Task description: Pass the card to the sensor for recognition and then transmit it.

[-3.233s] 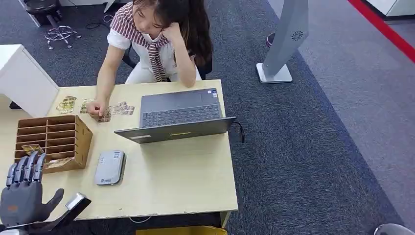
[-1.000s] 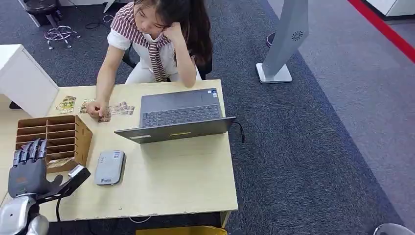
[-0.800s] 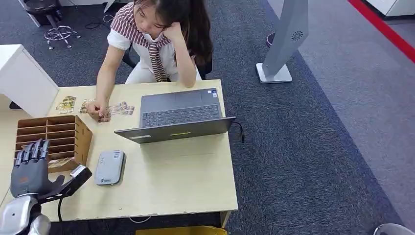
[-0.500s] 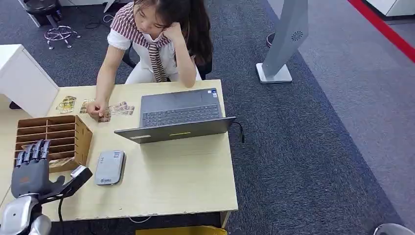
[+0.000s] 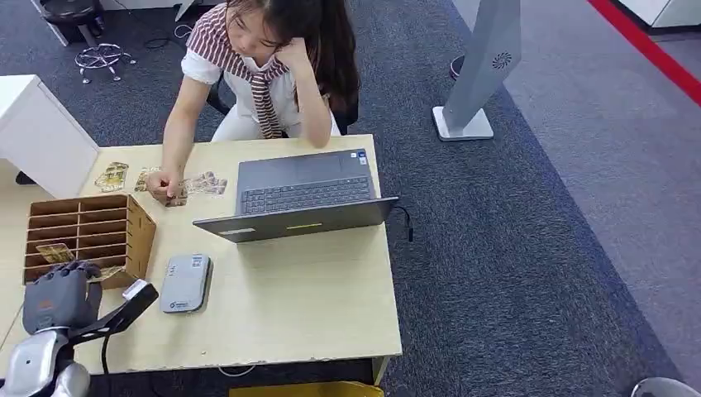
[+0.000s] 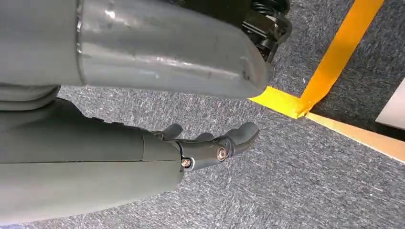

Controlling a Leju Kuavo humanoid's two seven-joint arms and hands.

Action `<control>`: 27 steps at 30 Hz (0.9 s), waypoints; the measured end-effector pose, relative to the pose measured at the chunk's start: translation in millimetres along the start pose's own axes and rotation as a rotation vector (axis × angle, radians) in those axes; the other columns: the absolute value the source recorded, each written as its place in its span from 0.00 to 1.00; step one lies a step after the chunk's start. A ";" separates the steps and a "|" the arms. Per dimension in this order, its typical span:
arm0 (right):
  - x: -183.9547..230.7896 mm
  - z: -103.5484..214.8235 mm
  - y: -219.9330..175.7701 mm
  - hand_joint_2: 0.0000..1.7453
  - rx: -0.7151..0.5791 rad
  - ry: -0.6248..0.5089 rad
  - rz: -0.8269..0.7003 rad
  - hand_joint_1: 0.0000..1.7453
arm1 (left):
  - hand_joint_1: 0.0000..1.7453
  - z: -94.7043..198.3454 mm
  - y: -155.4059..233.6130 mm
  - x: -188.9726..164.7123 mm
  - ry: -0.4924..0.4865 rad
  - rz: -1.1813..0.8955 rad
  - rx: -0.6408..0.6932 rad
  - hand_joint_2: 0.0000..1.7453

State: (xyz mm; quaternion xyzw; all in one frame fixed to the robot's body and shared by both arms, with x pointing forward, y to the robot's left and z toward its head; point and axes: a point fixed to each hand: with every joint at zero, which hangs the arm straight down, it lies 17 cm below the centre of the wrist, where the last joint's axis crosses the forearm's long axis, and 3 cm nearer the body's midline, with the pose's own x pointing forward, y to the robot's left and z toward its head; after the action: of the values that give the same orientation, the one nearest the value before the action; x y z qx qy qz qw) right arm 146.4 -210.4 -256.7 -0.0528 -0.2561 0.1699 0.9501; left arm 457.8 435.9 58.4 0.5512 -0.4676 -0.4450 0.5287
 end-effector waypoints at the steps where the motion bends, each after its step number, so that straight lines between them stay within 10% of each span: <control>1: 0.1 0.0 0.0 0.00 0.000 0.000 0.000 0.00 | 1.00 -0.7 1.0 0.4 -0.001 0.001 0.003 1.00; 27: 0.8 -0.1 -3.5 0.00 -0.021 -0.007 -0.026 0.00 | 1.00 1.9 45.4 27.5 -0.087 0.067 0.122 1.00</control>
State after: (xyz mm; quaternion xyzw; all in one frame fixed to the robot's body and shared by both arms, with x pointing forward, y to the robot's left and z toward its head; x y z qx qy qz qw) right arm 148.2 -213.4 -255.8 -0.0587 -0.2619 0.1551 0.9507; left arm 458.4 408.3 103.7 0.5466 -0.5345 -0.4212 0.4880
